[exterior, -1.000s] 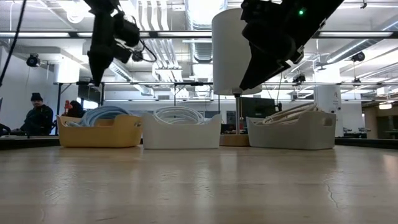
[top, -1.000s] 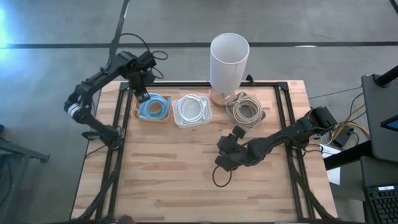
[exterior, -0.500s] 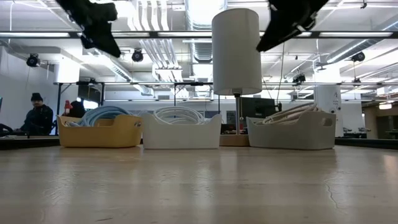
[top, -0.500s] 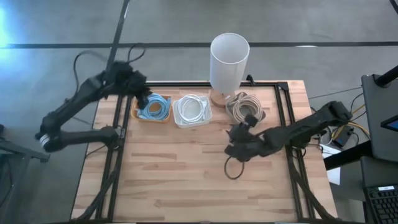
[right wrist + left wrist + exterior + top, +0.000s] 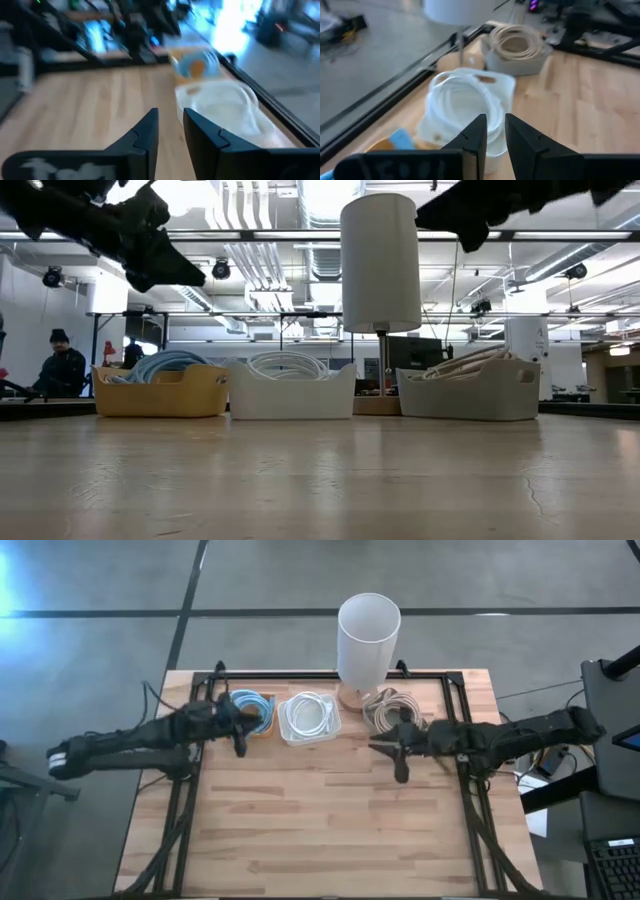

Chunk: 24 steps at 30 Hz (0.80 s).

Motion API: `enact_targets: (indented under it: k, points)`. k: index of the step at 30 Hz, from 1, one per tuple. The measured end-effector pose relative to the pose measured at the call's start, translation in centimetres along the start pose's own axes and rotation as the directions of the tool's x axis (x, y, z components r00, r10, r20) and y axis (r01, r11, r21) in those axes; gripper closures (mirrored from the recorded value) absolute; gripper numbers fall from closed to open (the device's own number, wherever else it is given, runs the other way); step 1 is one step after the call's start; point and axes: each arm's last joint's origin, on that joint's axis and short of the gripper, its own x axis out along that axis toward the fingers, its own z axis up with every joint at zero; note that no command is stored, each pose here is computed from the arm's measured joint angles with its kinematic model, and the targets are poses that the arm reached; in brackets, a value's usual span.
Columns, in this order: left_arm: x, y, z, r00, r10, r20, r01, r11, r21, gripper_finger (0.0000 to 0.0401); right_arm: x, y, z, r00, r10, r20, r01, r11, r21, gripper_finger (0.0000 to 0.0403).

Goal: Pick & Place USB Port
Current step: Return to Home Position

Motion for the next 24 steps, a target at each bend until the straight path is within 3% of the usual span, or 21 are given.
enact_targets:
  k: [2, 7, 16, 24]
  points:
    - [0.4, -0.6, -0.7, 0.999, -0.04, 0.031, 0.04, 0.999, 0.001, 0.0328, -0.4, -1.3, -0.6, 0.997, 0.037, 0.07, -0.038, 0.999, 0.012, 0.0324]
    - [0.0, -1.3, -1.6, 0.996, -0.078, 0.052, 0.078, 0.997, -0.005, 0.033, -2.1, -3.7, -2.7, 0.994, -0.04, 0.1, 0.03, 0.995, 0.098, 0.0341]
    - [-2.6, -0.8, -1.2, 0.986, -0.067, 0.153, 0.062, 0.997, 0.038, 0.033, -5.6, -4.1, -5.6, 0.983, -0.027, 0.182, 0.012, 0.996, 0.087, 0.0355]
    - [-3.7, -0.3, -3.2, 0.978, -0.085, 0.192, 0.085, 0.996, 0.005, 0.033, -6.9, -4.4, -8.7, 0.971, -0.017, 0.237, -0.003, 0.996, 0.087, 0.0355]
